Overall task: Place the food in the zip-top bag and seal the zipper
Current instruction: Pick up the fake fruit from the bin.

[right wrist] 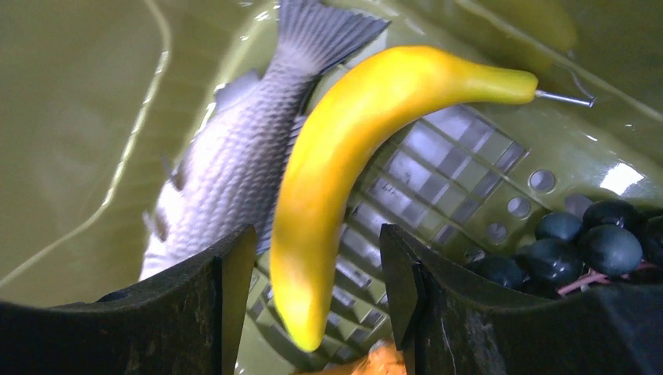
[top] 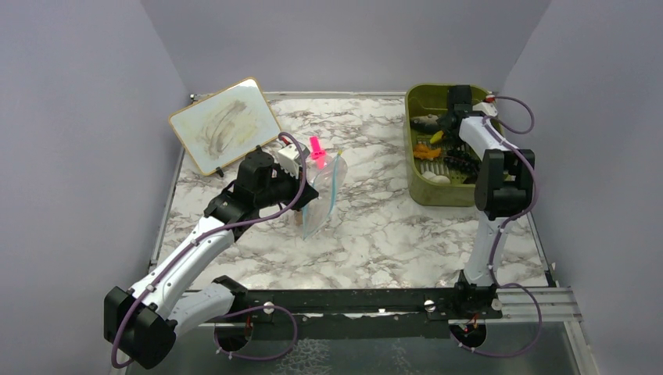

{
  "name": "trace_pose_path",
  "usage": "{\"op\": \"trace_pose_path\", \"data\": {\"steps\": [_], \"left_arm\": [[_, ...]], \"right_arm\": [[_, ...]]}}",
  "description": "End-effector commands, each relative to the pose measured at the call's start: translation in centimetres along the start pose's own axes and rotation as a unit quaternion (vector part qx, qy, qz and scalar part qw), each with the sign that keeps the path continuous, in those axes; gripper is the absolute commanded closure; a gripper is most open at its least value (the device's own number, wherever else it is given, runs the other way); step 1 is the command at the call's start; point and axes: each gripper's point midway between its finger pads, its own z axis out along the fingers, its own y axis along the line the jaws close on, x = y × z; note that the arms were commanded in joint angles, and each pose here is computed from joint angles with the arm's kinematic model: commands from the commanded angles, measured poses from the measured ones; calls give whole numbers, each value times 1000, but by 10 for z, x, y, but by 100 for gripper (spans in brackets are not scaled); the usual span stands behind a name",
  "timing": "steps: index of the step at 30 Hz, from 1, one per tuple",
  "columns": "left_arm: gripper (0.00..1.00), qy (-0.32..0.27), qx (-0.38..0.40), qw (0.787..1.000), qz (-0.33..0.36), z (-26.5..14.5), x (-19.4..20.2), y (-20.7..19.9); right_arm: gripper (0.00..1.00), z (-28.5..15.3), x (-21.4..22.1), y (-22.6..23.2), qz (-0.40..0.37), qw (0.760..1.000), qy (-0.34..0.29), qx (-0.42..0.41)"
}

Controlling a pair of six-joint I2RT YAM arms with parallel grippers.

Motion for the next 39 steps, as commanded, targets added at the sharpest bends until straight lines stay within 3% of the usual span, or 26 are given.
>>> {"op": "trace_pose_path", "data": {"steps": [1,7,14,21,39], "left_arm": [[100,-14,14,1000,6,-1,-5,-6],[100,-16,10,1000,6,-2,-5,-4],[100,-17,9,1000,7,-2,-5,-4],[100,-18,7,1000,7,-3,-6,-3],[100,-27,0,1000,9,-7,-9,-3]], "right_arm": [[40,16,5,-8,19,999,9,26],[42,32,14,-8,17,999,20,24],[67,33,11,-9,5,1000,19,21],[81,19,0,-6,4,1000,7,1],[86,-42,-36,7,-16,997,-19,-73]]}}
